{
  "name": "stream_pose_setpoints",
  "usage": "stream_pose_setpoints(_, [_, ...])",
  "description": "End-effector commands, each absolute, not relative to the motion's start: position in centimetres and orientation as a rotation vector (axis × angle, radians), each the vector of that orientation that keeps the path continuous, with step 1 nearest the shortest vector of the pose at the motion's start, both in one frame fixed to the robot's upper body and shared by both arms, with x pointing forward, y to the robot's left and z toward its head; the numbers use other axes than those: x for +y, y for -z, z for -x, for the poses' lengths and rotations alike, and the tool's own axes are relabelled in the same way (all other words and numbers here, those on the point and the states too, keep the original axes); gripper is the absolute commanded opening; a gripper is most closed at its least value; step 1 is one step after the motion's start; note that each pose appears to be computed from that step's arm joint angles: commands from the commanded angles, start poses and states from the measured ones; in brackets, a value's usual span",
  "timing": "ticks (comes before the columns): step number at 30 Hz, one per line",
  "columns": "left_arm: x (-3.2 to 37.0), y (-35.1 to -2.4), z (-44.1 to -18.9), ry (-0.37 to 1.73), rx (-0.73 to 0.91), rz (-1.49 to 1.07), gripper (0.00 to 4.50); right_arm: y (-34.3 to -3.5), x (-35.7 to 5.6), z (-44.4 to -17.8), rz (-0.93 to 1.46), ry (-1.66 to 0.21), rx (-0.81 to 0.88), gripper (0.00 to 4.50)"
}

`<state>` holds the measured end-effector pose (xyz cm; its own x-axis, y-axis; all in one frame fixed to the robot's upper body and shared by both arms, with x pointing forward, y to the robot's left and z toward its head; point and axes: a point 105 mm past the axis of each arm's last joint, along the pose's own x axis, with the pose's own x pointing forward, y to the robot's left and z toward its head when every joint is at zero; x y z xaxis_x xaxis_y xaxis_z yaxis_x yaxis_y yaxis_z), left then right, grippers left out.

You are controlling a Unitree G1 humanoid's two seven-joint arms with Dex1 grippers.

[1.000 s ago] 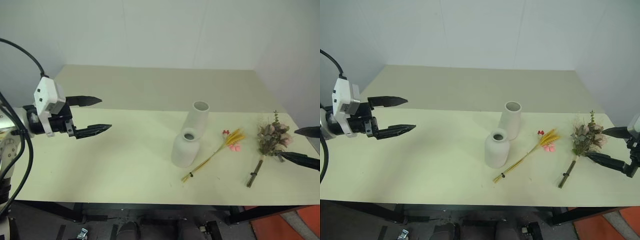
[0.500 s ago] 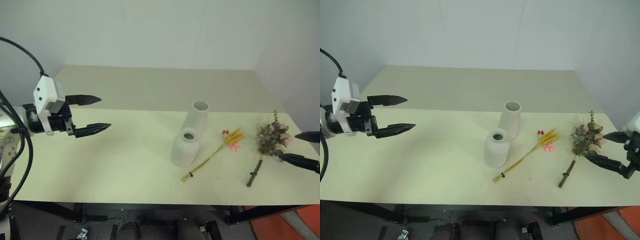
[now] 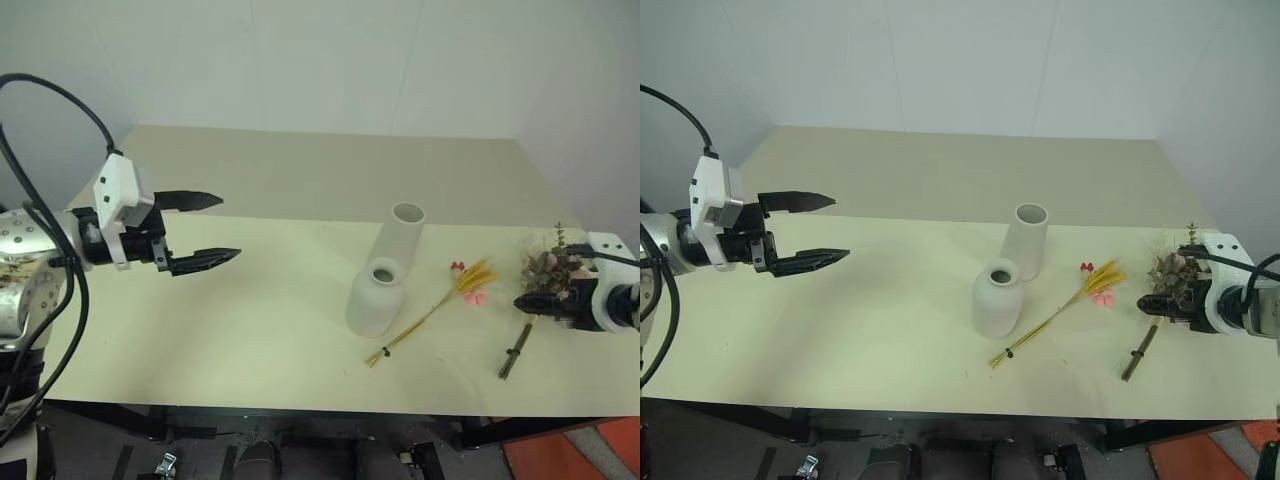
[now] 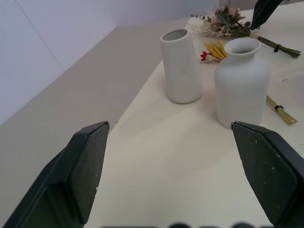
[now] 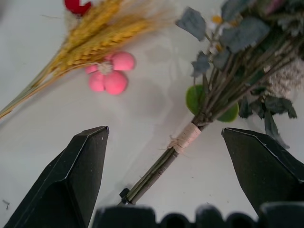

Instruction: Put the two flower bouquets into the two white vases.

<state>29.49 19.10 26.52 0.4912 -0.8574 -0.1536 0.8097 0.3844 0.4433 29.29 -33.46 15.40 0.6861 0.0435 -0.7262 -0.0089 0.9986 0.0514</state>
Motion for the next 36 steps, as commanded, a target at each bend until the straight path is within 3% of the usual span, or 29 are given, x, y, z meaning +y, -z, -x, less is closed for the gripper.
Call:
stream_pose_setpoints(1, [18.4,-27.4,-29.1,1.078,-0.141,-0.534,4.46,-15.4,-34.4,-29.5,-0.053,0.027,0.816,4.5])
stream_pose_setpoints(10, [18.3,-27.2,-29.0,1.079,-0.136,-0.537,4.46,-13.5,-34.5,-31.4,-0.192,0.038,0.813,4.5])
stream_pose_setpoints(13, [18.2,-27.3,-28.9,1.077,-0.136,-0.538,4.5,-12.7,-34.6,-32.0,-0.205,0.065,0.822,3.89])
stream_pose_setpoints(15, [18.2,-27.3,-28.8,1.074,-0.135,-0.537,4.5,-12.5,-34.8,-32.3,-0.217,0.081,0.818,3.25])
stream_pose_setpoints(23, [18.7,-27.2,-28.5,1.048,-0.123,-0.532,4.5,-12.0,-35.0,-32.8,-0.232,0.108,0.836,0.32])
stream_pose_setpoints(26, [18.8,-27.2,-28.5,1.043,-0.122,-0.532,4.5,-13.1,-35.0,-33.5,-0.225,0.117,0.782,0.17])
stream_pose_setpoints(28, [18.9,-27.4,-28.5,1.04,-0.125,-0.535,4.5,-15.6,-35.0,-35.0,-0.138,0.153,0.64,0.17])
stream_pose_setpoints(31, [19.0,-27.6,-28.7,1.037,-0.128,-0.541,4.5,-23.5,-33.2,-37.7,-0.017,0.17,0.203,0.17])
stream_pose_setpoints(33, [19.0,-27.7,-28.7,1.037,-0.13,-0.543,4.5,-28.4,-30.9,-38.2,0.071,0.15,-0.091,0.17])
stream_pose_setpoints(36, [18.9,-27.8,-28.9,1.037,-0.135,-0.546,4.5,-33.0,-26.7,-38.1,0.036,0.056,-0.391,0.17])
